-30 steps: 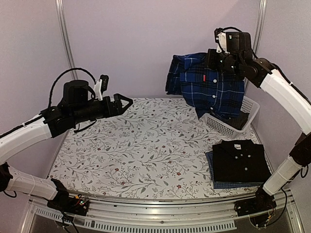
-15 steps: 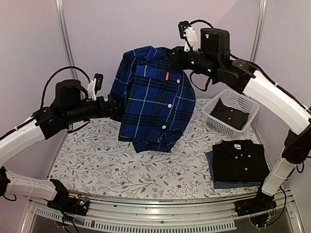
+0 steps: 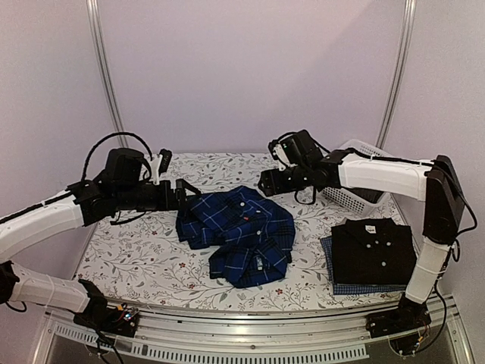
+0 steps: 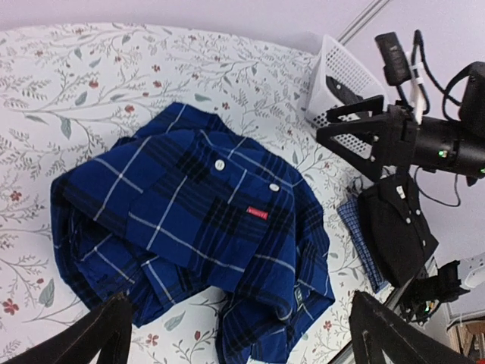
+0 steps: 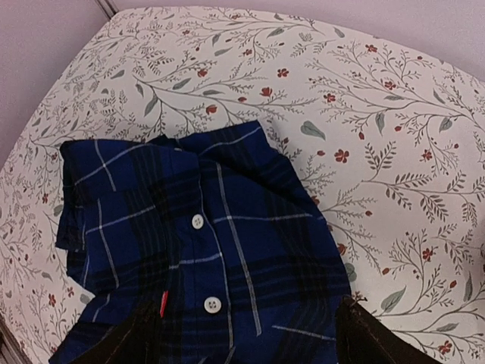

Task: Fold and stack the long sleeve shirts
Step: Place the crumpled shirt at the center of the board, then pick up the crumpled shirt from the center of the board.

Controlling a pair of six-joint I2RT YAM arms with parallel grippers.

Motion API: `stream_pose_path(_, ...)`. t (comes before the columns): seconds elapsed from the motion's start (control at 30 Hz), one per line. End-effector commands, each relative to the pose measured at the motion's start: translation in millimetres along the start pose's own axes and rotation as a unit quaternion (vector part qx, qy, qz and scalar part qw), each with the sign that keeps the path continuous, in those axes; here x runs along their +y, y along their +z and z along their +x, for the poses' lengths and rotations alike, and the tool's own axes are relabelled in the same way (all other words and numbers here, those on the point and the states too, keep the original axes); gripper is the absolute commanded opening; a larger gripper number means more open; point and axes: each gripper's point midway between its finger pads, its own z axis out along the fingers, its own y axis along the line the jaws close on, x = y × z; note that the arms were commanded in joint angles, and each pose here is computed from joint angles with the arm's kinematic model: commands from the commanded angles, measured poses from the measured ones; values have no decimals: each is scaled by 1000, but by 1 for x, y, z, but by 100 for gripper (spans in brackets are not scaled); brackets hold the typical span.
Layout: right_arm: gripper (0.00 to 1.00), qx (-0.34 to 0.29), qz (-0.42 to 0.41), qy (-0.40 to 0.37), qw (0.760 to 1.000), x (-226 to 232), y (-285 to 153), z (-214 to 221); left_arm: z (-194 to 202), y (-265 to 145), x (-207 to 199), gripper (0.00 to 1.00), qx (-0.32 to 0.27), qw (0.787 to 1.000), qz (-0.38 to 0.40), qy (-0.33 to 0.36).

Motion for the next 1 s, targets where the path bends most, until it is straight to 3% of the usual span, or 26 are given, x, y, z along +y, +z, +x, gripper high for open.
stream_pose_path(0.0,78,1,-27,-22,999,15,-46,23,39,18,-2,98,59,997,42,-30)
stream_pose_path(0.2,75,71,-66,-31,995,33,-75,112,103,30,-19,94,145,987,54,-33)
stream_pose_path(0.43,67,129,-81,-7,988,39,-98,186,153,26,-47,78,211,974,79,-12)
stream_pose_path(0.6,64,158,-108,3,982,53,-102,217,173,32,-69,68,240,967,90,16)
stream_pose_path(0.97,59,200,-75,31,976,59,-67,249,217,78,-61,68,317,946,10,72)
